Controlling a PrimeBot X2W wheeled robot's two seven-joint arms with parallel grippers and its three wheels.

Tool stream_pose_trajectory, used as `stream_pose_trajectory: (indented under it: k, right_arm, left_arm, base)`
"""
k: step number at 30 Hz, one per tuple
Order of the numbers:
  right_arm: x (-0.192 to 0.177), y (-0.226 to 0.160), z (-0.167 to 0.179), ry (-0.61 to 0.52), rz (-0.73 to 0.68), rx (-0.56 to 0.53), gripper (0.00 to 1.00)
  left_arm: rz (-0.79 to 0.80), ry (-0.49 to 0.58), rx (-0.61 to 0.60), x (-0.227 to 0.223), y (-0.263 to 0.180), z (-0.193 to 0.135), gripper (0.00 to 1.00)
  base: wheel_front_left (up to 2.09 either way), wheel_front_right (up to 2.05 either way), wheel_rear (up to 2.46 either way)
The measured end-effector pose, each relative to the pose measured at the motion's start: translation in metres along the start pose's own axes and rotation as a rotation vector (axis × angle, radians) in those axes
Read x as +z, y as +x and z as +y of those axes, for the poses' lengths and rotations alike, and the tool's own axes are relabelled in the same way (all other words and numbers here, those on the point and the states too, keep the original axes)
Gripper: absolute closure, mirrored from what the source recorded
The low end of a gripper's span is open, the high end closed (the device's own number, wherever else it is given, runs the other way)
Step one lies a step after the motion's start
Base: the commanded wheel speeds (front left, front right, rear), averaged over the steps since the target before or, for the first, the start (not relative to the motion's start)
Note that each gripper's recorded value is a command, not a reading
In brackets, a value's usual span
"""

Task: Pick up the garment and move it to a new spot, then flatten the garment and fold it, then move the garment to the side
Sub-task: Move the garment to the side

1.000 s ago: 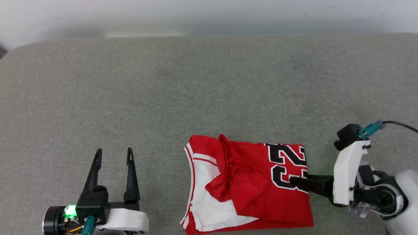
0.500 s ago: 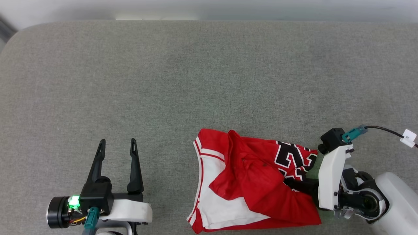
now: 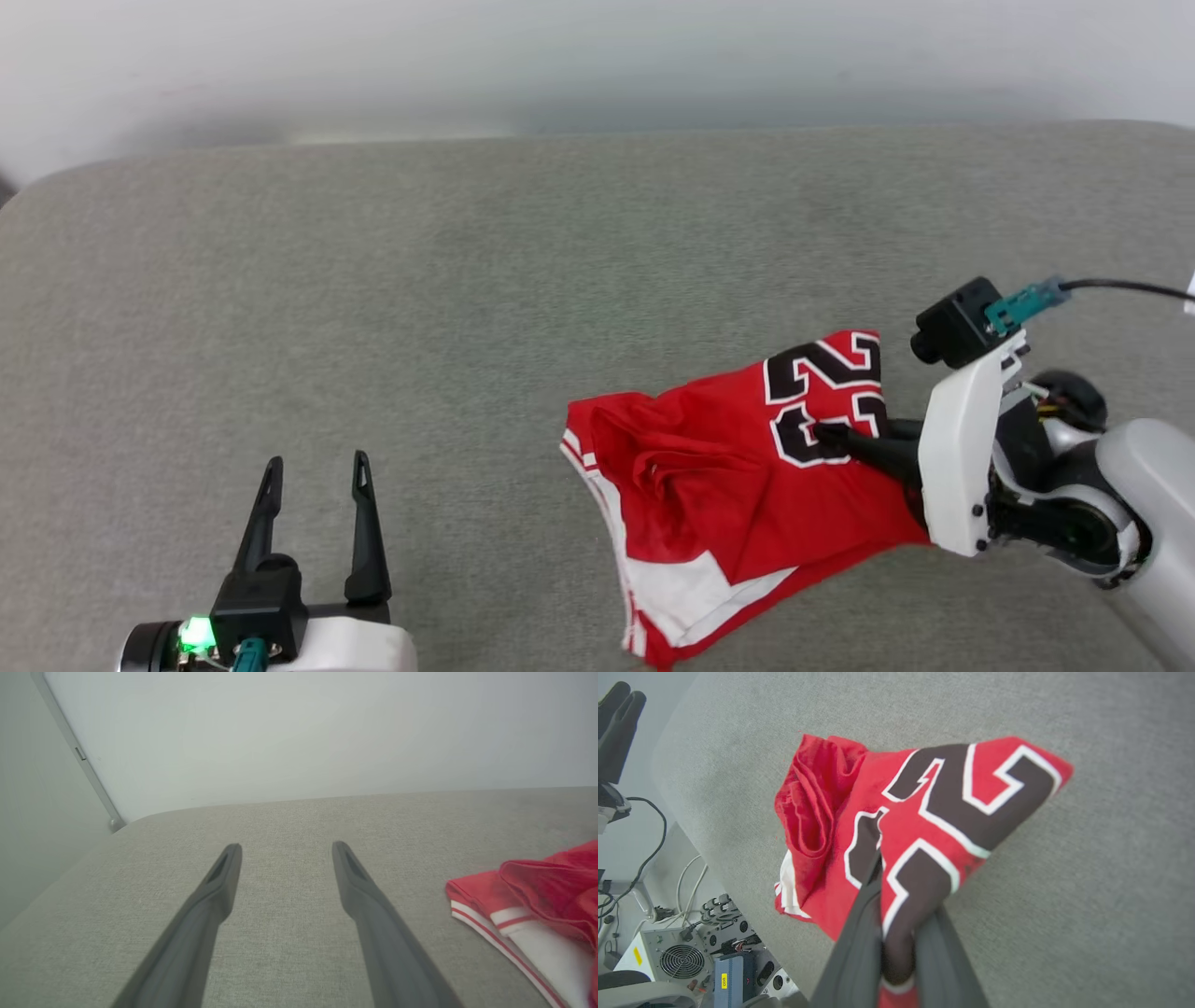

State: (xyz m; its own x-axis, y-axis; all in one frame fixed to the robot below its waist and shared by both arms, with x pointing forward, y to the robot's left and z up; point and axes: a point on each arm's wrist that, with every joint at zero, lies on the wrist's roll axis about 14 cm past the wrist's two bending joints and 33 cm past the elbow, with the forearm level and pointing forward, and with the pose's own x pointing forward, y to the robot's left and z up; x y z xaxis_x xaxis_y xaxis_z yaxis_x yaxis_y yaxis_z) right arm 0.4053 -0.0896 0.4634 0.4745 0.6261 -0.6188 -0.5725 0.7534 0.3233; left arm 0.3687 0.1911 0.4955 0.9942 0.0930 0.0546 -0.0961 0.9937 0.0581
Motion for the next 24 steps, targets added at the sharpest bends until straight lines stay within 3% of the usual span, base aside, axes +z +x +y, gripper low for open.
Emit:
stream_pose_trajectory:
  k: [4, 9, 24]
  right_arm:
    - [0.013, -0.033, -0.005, -0.112, -0.032, -0.057, 1.00]
    - [0.011, -0.075, -0.033, -0.162, -0.040, -0.183, 1.00]
    - [-0.042, -0.188, -0.210, -0.138, 0.137, -0.775, 1.00]
  left_arm:
    - [-0.015, -0.013, -0.038, 0.004, 0.006, -0.014, 0.00]
    - [-0.020, -0.029, -0.107, 0.003, 0.018, -0.038, 0.00]
    - [0.003, -0.030, -0.318, -0.033, 0.071, -0.108, 0.00]
  base:
    - [0.00, 0.00, 0.00]
    - [0.00, 0.00, 0.00]
    - [0.00, 0.00, 0.00]
